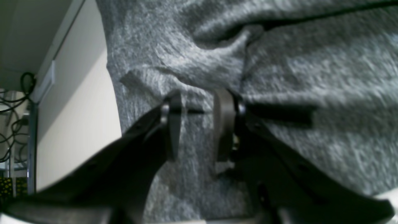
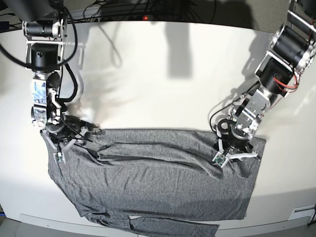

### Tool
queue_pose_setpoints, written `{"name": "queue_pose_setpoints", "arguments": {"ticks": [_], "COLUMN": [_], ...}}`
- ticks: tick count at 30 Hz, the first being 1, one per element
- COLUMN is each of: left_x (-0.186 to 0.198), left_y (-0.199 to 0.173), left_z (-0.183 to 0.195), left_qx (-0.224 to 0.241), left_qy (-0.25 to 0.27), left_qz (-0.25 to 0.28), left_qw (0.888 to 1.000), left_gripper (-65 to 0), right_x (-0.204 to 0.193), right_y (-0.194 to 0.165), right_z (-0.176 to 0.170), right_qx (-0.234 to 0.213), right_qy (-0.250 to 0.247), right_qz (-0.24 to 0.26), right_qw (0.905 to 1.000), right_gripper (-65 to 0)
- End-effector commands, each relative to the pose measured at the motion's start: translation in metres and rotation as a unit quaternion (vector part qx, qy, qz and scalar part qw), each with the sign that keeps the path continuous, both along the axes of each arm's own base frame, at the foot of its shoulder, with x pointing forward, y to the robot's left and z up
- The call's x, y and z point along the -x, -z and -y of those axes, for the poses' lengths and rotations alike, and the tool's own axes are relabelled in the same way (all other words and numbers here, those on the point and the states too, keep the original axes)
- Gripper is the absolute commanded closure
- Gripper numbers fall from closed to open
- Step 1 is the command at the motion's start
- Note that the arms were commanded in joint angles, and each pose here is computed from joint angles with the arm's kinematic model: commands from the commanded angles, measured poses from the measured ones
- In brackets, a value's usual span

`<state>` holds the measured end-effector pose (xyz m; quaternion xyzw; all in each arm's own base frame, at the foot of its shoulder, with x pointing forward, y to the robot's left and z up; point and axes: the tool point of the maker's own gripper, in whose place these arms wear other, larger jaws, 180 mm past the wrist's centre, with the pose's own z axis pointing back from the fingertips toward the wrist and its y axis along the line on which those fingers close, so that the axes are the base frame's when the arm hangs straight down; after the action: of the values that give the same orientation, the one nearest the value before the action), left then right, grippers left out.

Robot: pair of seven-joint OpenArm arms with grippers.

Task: Fold the T-shirt properly
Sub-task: 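Grasp the shirt's shoulder edges with both grippers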

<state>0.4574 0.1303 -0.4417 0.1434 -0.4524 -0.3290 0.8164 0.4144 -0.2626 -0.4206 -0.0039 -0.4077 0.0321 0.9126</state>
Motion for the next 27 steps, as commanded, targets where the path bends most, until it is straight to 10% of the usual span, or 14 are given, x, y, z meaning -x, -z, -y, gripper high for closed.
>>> {"name": "queue_pose_setpoints", "arguments": {"ticks": [1, 13, 21, 27], "left_x": [-0.009, 0.024, 0.043, 0.055], "left_y": [-0.011, 0.023, 0.03, 0.032], "left_z": [0.001, -0.032, -0.022, -0.042], "left_qx": [0.003, 0.075, 0.274, 0.301], "left_qy": [0.003, -0.093, -0.112, -0.124], "left_qz": [0.013, -0.043, -0.154, -0.189], "left_qw": [1.0, 0.992, 0.943, 0.927], "left_gripper": [-17.7, -17.7, -17.7, -17.6], "right_x": [-0.012, 0.034, 0.048, 0.057], "right_y": [-0.017, 0.023, 0.019, 0.024], "right_z": [0.009, 0.015, 0.008, 0.008], "right_qx": [0.007, 0.036, 0.048, 0.05], "right_qy": [0.004, -0.006, -0.021, -0.022], "right_qz": [0.021, -0.037, -0.038, -0.054], "right_qw": [0.9997, 0.9986, 0.9979, 0.997], "right_gripper": [-28.9, -28.9, -28.9, -28.9]}}
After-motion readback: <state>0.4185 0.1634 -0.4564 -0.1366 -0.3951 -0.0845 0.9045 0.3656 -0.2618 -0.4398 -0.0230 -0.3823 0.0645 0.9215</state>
